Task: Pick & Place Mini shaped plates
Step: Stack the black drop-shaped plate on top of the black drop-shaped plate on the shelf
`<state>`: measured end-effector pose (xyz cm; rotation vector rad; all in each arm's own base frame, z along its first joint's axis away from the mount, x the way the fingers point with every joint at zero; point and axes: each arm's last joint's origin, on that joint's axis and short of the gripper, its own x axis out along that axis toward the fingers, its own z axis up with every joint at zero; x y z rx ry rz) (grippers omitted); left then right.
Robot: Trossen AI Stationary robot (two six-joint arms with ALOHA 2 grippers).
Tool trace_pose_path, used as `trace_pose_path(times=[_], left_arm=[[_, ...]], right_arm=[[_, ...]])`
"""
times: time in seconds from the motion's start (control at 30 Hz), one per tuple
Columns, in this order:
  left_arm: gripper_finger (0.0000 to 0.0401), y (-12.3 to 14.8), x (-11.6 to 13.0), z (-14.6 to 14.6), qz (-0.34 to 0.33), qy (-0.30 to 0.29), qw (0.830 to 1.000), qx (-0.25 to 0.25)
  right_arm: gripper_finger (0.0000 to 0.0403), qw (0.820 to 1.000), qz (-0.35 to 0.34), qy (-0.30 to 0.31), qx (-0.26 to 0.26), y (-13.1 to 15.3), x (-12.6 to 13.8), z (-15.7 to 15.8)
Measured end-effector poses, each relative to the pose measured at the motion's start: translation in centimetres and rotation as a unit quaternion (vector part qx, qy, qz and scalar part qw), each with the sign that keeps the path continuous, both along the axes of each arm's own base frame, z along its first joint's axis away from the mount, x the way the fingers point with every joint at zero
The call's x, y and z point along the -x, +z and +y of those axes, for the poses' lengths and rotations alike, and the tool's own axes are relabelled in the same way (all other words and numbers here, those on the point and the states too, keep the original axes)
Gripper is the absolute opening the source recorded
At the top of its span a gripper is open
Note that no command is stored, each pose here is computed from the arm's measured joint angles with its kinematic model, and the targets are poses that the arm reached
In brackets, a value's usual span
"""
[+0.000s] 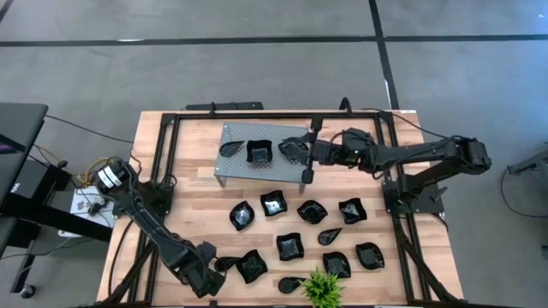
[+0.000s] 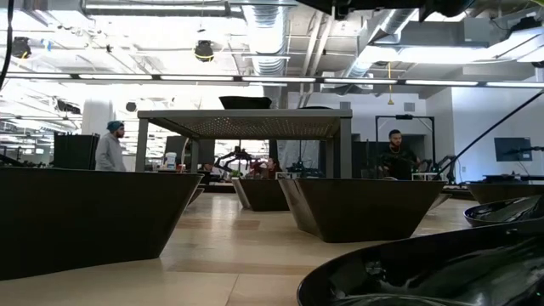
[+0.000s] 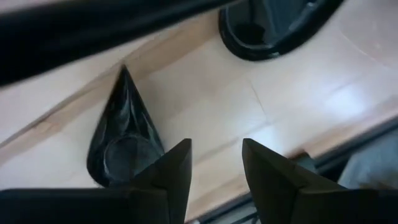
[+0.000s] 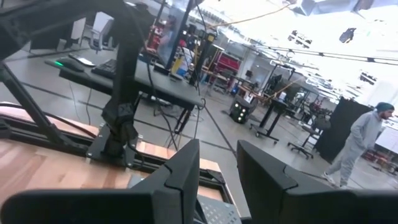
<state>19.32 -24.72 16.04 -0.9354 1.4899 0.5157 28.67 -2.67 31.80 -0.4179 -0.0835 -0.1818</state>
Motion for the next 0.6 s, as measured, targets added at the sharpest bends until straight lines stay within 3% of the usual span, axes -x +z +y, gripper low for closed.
trace_pose_path(times=[0.17,0.33,0.6], left_arm=[[0.0143,1.0,0.2,0.3,-0.004,-0.001,1.000,0.008],[0.0143,0.9,0.5,0.1,0.035,-0.009,0.999,0.031],[0.0143,0.3,1.8,-0.6,0.048,0.015,0.999,0.019]], right_arm=[[0.0102,1.000,0.000,0.007,0.000,0.0,0.0,0.4],[0.0102,1.000,0.001,0.006,0.000,0.0,0.0,0.3],[0.0102,1.000,0.002,0.006,0.000,0.0,0.0,0.4]])
